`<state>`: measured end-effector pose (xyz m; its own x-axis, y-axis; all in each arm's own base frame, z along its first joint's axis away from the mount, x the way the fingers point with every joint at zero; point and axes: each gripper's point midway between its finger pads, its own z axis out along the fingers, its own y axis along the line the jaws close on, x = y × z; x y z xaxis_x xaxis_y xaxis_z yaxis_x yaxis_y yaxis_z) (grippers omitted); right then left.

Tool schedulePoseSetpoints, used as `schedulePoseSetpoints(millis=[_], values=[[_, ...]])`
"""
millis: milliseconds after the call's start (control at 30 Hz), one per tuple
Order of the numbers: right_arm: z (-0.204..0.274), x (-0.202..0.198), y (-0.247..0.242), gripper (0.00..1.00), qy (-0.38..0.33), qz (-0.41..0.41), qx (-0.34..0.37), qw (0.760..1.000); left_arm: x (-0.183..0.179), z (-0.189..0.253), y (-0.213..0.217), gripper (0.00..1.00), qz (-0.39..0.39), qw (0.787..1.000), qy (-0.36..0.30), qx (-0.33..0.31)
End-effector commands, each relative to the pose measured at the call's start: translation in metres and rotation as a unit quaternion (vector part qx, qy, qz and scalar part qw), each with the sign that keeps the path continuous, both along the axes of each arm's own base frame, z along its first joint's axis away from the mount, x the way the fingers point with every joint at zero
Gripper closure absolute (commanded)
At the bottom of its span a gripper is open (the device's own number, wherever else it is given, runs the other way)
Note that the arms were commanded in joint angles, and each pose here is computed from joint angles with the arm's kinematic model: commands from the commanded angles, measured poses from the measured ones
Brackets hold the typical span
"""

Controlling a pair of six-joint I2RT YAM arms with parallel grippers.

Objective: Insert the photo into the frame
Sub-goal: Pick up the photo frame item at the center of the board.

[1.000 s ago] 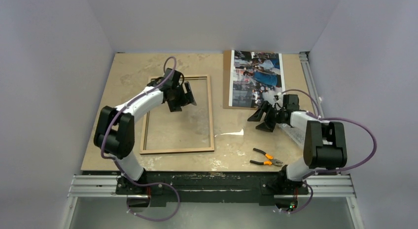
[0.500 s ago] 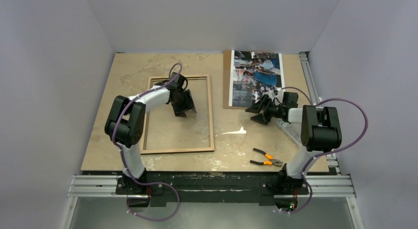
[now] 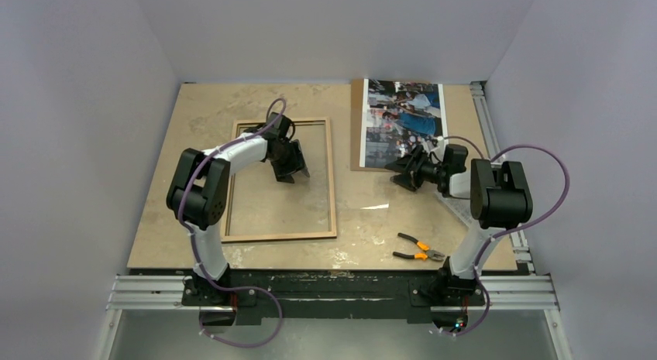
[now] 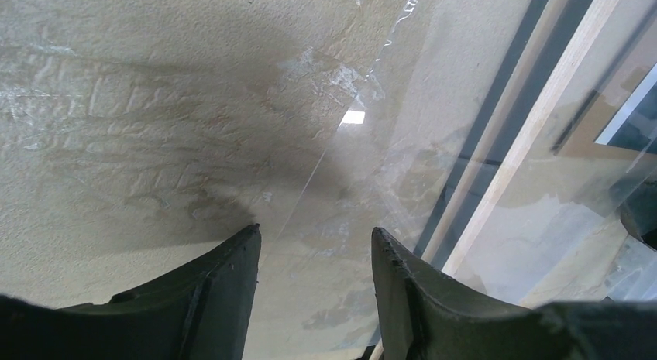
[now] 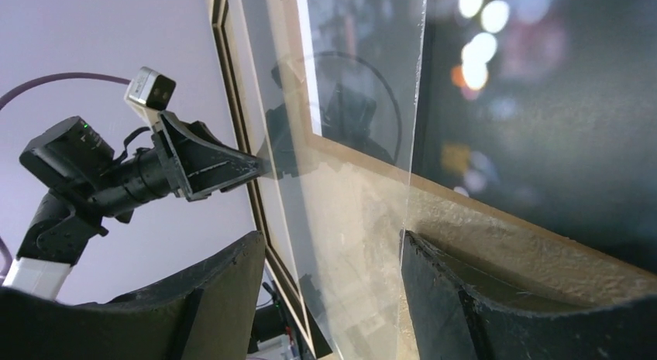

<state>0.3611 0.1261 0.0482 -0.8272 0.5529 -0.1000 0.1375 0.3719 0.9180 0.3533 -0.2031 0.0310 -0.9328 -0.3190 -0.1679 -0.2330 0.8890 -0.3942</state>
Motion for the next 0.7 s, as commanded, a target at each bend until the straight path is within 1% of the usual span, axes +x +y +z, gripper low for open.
schedulePoseSetpoints(millis=[0,200,533,667], values=[[0.031,0.001,0.015,0.37,-0.059,0.027,0.035,0.997,0.000,-0.019,0.001,0.47,0.000,1.000,0.015,0.010],[0.050,-0.001,0.039,0.45,-0.092,0.075,0.050,0.992,-0.001,-0.018,0.001,0.48,-0.002,1.000,0.015,0.010],[0.065,0.012,0.036,0.60,-0.112,0.080,0.013,0.990,-0.002,-0.017,0.005,0.51,-0.008,1.000,0.016,0.022],[0.075,0.021,0.033,0.60,-0.125,0.078,-0.007,0.989,-0.003,-0.017,0.006,0.52,-0.008,1.000,0.017,0.024]])
